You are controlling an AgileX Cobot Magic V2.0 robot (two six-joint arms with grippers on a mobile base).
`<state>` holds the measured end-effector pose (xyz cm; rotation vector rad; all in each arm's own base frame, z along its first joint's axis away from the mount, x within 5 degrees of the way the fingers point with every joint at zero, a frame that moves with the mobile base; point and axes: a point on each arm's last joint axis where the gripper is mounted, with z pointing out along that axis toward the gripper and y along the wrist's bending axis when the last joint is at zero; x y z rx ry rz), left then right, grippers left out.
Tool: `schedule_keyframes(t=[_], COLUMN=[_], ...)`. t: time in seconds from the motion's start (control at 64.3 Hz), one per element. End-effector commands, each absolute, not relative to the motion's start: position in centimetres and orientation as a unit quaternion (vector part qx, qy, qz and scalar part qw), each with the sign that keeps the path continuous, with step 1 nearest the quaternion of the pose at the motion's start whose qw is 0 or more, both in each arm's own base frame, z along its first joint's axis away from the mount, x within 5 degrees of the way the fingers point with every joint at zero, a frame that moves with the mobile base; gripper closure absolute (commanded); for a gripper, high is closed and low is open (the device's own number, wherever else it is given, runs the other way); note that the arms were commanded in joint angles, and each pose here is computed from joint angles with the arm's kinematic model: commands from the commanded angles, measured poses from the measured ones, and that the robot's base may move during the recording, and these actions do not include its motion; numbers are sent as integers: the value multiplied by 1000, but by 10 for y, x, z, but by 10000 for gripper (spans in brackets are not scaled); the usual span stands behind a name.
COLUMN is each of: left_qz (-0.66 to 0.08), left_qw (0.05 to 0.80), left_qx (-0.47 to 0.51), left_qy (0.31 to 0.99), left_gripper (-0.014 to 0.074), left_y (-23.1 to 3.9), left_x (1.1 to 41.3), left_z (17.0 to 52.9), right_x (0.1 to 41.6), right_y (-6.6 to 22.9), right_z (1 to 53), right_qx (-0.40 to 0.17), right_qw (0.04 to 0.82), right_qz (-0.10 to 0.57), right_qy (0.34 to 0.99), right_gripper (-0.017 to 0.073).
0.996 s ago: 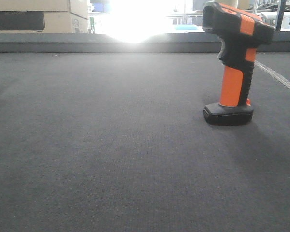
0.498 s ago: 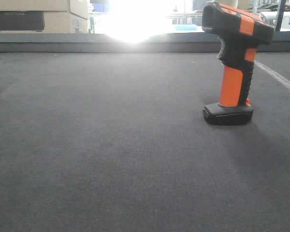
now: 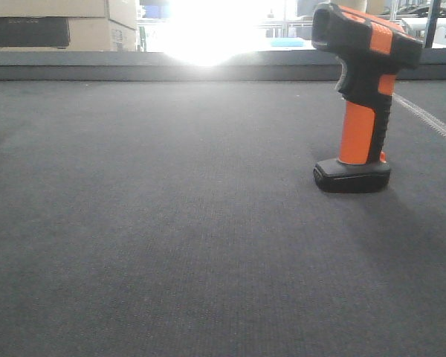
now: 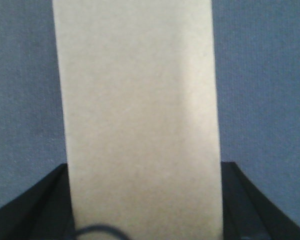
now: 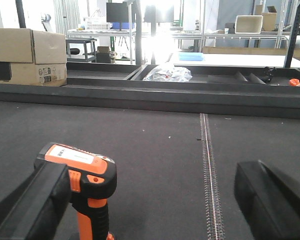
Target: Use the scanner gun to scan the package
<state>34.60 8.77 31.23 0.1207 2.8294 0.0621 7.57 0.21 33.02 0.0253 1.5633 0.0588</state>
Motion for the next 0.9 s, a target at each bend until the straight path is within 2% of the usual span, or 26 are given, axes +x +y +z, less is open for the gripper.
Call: schedule_keyframes(t=[0.0, 0.264, 0.436, 0.607, 0.887], left_qz=[-17, -162, -220, -245, -250], left_qw=[166, 283, 318, 331, 325], left_qx=[32, 12, -9, -9, 11], left_qy=[985, 945, 922, 911, 912], left_gripper=[704, 704, 704, 704, 704], left_y=[80, 43, 30, 25, 12], left_x=[339, 313, 299, 294, 295], left_z=[325, 384, 407, 415, 414], right_x=[76, 76, 75, 76, 83], right_y=[2, 4, 11, 19, 23], right_z=[333, 330, 322, 308, 271], right_qx=[9, 0, -11, -17, -19], right_qw=[713, 702, 667, 636, 627], right_qz=[23, 32, 83, 131, 156], right_qy=[701, 712, 740, 760, 763], right_gripper=[-10, -10, -10, -10, -10])
